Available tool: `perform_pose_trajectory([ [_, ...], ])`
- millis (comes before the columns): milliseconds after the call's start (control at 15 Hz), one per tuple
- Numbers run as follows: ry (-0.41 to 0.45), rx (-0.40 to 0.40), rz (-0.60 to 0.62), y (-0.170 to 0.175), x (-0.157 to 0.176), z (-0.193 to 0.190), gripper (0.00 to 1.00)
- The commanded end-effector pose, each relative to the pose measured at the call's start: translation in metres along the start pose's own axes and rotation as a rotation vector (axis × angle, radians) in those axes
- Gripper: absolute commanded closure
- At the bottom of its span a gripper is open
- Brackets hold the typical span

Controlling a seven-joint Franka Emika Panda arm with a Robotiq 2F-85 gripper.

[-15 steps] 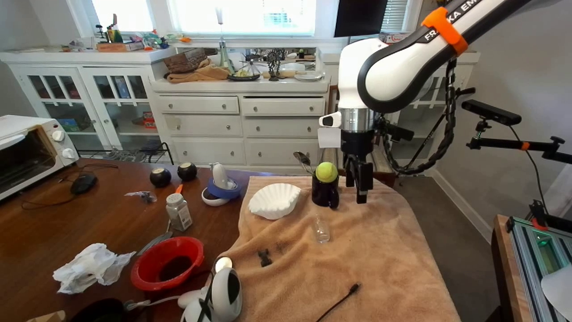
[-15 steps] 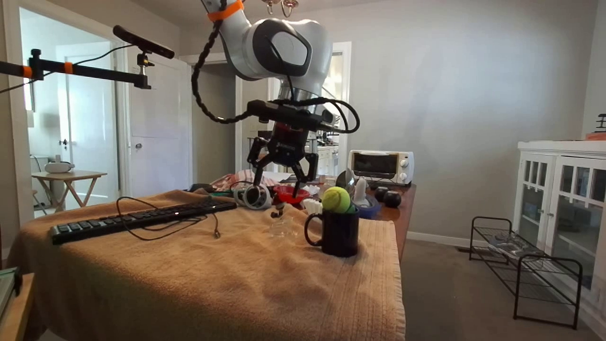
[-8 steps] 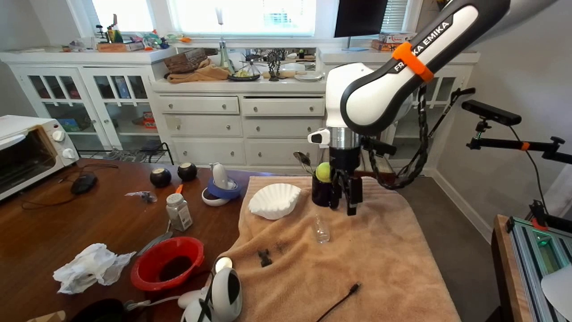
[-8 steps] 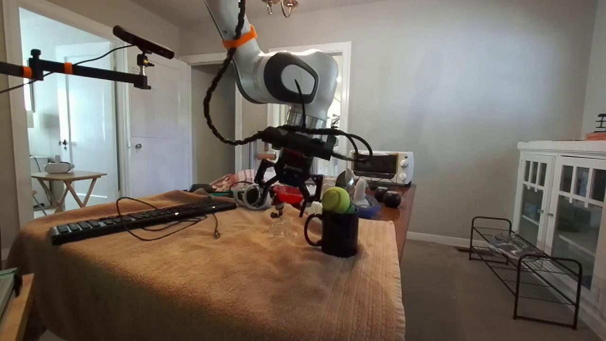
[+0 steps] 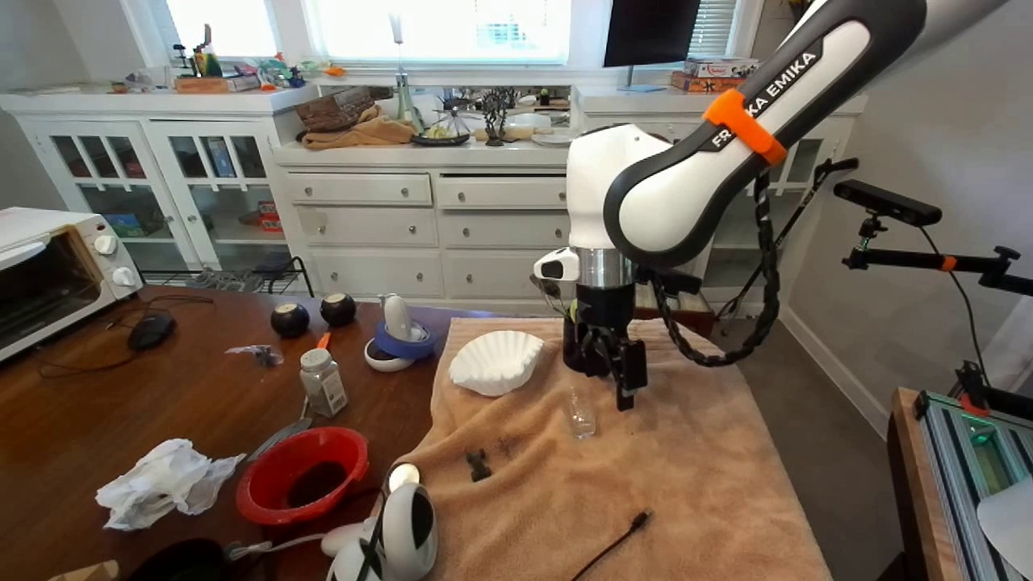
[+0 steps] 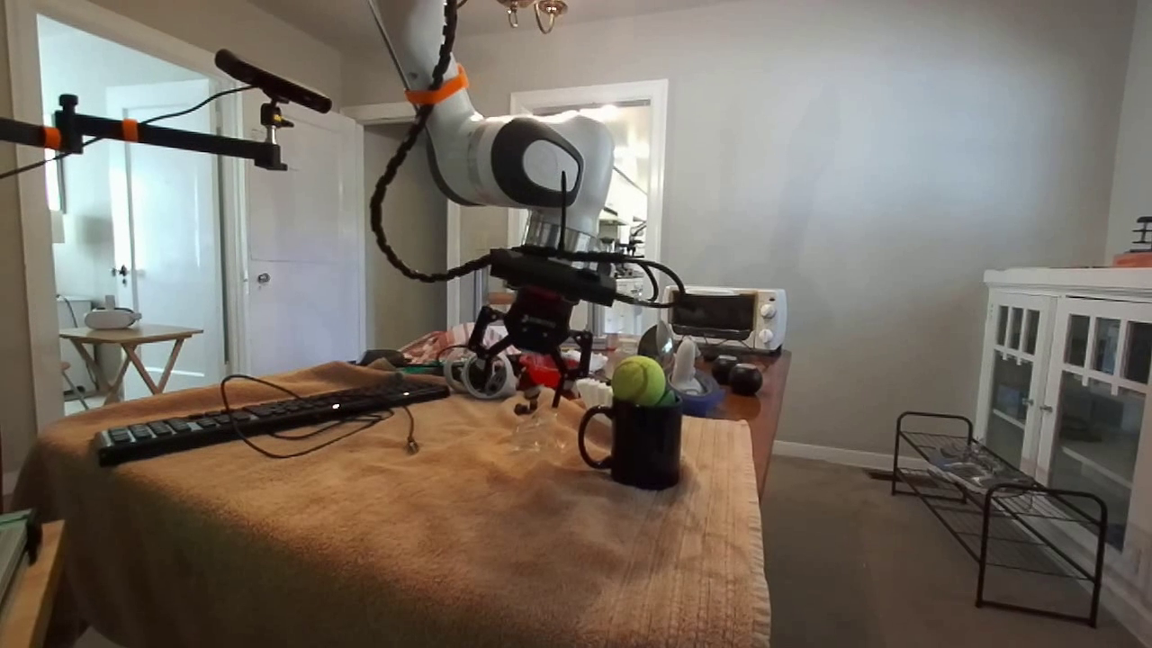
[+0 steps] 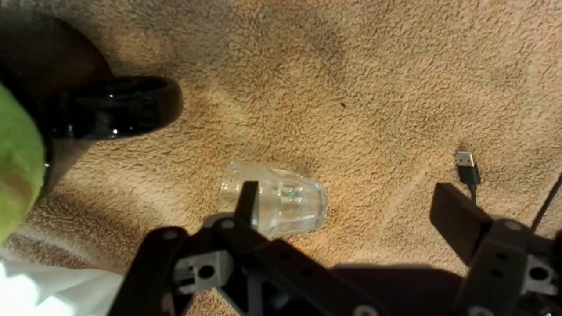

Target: Put the glass cup in an upright position and put the green ball on the glass cup

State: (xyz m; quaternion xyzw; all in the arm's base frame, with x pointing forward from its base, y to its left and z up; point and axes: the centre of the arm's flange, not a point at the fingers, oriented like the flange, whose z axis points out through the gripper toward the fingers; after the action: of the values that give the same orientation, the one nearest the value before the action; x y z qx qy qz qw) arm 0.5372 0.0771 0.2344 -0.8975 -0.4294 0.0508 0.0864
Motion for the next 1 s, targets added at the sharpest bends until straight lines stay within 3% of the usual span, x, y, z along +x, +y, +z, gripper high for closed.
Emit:
perform_pose_trajectory([
  [0, -0.012, -0.011, -0.029, 0.020, 0.002, 0.015, 0.00],
  [933, 0.027, -0.007, -0.048, 0.037, 0.019, 0.043, 0.00],
])
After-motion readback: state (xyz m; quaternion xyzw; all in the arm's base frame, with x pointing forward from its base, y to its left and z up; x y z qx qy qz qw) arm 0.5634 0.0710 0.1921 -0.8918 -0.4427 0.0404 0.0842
